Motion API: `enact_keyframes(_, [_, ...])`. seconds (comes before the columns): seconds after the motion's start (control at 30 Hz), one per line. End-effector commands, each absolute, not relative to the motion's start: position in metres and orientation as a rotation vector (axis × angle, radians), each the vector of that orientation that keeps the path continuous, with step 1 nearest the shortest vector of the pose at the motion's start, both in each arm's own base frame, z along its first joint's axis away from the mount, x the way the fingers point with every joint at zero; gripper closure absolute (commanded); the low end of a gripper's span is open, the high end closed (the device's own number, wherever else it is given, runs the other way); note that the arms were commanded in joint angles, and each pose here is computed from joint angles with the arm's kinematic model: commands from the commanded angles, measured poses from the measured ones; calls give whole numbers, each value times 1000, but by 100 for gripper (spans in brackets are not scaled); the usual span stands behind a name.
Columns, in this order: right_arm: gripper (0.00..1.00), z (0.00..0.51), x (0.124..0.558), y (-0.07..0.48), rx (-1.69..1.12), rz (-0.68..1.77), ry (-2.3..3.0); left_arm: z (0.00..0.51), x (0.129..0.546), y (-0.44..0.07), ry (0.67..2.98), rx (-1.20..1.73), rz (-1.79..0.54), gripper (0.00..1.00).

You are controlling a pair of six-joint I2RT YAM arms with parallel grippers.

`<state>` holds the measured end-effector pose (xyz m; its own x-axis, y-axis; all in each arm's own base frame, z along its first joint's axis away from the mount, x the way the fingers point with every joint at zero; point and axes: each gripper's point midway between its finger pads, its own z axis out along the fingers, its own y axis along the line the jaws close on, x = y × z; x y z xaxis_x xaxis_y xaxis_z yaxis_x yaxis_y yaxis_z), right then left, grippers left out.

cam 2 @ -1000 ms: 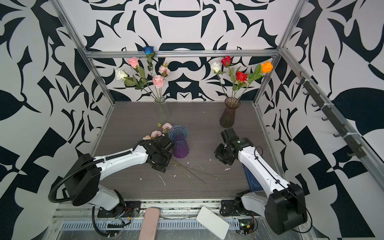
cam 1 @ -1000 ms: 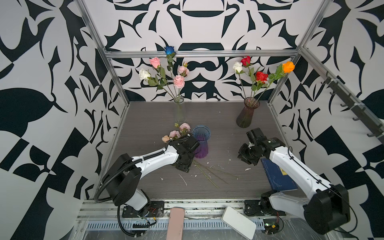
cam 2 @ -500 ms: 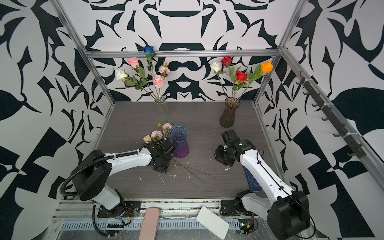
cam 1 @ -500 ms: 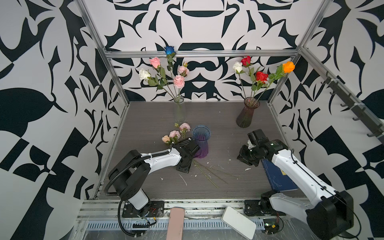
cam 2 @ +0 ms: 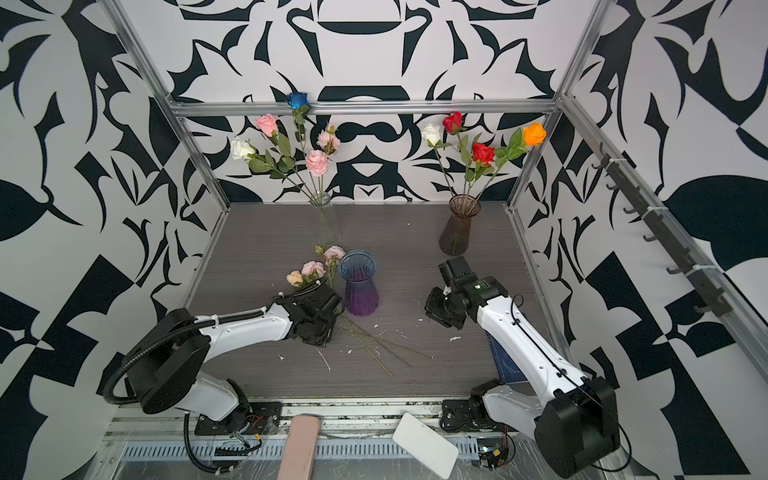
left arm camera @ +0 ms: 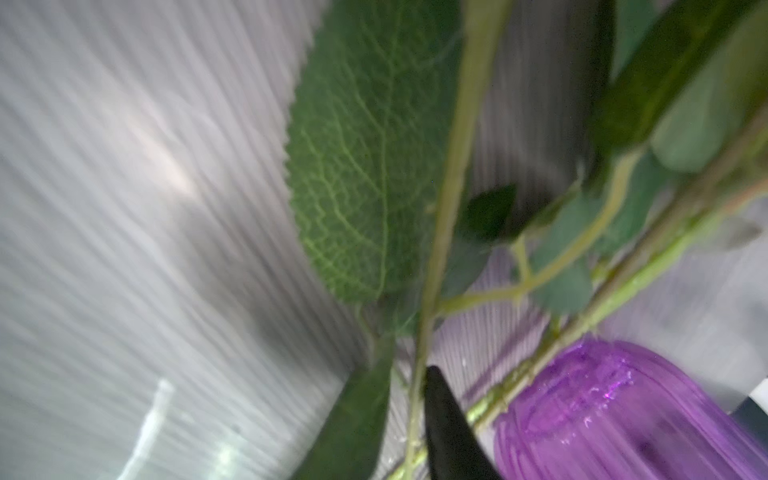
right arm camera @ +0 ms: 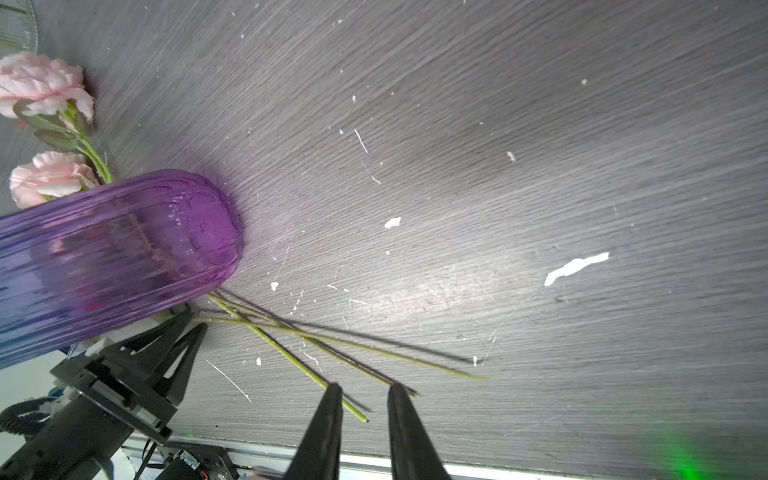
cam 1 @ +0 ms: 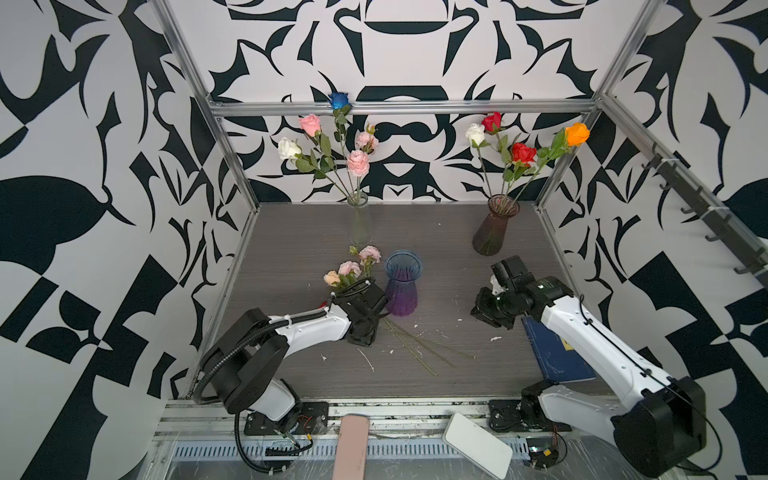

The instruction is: Arrange the flowers into the vase

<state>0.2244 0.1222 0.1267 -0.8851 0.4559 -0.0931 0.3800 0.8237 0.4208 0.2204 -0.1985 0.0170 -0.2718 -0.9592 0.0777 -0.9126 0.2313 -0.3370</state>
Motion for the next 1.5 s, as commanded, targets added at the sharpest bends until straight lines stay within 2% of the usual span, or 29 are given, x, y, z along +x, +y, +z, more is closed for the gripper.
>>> enact_keyframes(0.0, [77, 124, 227, 123, 691, 614, 2803, -9, 183, -140, 2208, -2020, -192, 81])
enact_keyframes(0.07, [77, 123, 225, 123, 700, 622, 2804, -6, 180, -128, 2177, -2030, -195, 83])
enact_keyframes(0.23, [77, 123, 224, 122, 701, 617, 2804, 9, 178, -111, 2101, -2030, -270, 97])
enact_keyframes(0.47, [78, 122, 221, 123, 707, 636, 2808, 42, 184, -99, 2009, -1986, -402, 100])
enact_keyframes(0.67, [78, 121, 213, 121, 707, 636, 2817, 125, 224, -86, 1713, -1821, -740, 100])
enact_keyframes(0.87, [78, 120, 211, 123, 710, 656, 2818, 207, 253, -76, 1446, -1717, -982, 100])
enact_keyframes(1.0, [78, 120, 212, 125, 713, 667, 2818, 250, 267, -83, 1398, -1660, -1089, 100])
enact_keyframes(1.23, [78, 120, 213, 128, 725, 696, 2811, 323, 289, -82, 1336, -1481, -1112, 100])
enact_keyframes(1.47, [78, 121, 211, 127, 724, 693, 2805, 383, 316, -81, 1396, -1245, -1115, 100])
